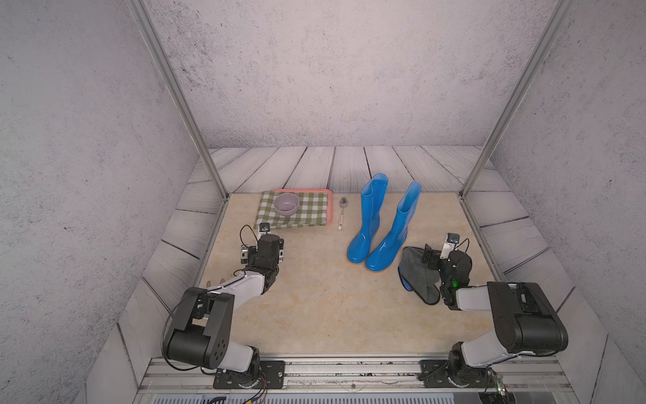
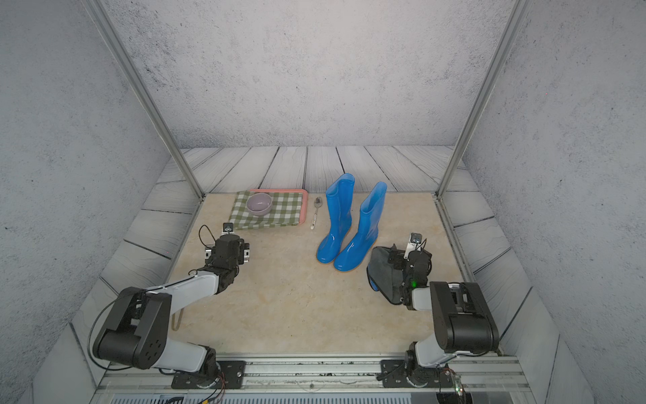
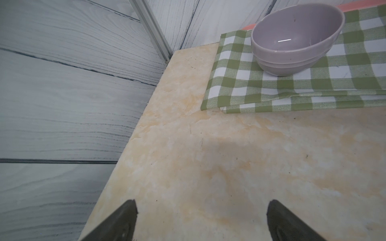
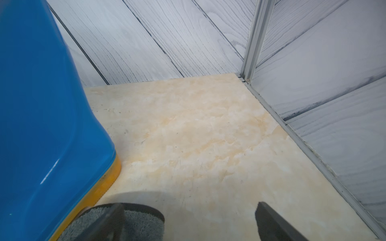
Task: Wipe the rubber boots with a cloth
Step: Reset both arms
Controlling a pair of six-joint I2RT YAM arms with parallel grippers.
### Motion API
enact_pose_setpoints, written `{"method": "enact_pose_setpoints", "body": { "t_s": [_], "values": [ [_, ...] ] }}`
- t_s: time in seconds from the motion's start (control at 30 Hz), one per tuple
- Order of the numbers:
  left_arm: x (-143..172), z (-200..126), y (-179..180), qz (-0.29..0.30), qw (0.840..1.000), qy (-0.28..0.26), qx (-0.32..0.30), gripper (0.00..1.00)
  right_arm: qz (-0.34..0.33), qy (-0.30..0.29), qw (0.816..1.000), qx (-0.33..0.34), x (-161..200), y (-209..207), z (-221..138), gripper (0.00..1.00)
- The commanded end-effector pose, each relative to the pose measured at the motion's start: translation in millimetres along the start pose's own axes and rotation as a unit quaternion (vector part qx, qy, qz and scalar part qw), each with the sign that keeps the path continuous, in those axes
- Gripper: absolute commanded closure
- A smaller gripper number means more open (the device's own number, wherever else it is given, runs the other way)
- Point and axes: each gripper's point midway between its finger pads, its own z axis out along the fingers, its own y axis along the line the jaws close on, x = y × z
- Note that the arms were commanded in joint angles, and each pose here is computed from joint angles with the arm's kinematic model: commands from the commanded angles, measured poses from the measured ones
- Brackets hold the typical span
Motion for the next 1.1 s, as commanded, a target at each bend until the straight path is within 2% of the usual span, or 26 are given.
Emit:
{"method": "enact_pose_setpoints", "body": {
  "t_s": [0.0,0.13,0.23,0.33,0.43,1.07],
  "values": [
    [-19,3,1,-0.007,0.999,-0.040,0.014,0.01,0.000,0.020,1.000,0.010,-1,-3,5,0.01],
    [-20,2,15,-0.038,0.995,-0.091,0.019,0.01,-0.001,0.025,1.000,0.010,-1,-3,7,0.01],
    [-6,13,30,-0.090,0.991,-0.091,0.023,0.01,-0.001,0.028,1.000,0.011,0,-3,8,0.01],
    [-4,17,30,-0.094,0.991,-0.092,0.031,0.01,-0.001,0.027,1.000,0.010,0,-2,8,0.01],
    [1,23,37,-0.111,0.991,-0.064,0.028,0.01,-0.001,0.029,1.000,0.011,1,-3,8,0.01],
    [3,23,31,-0.103,0.991,-0.074,0.035,0.01,-0.004,0.033,0.999,0.012,0,-1,10,0.01]
  ]
}}
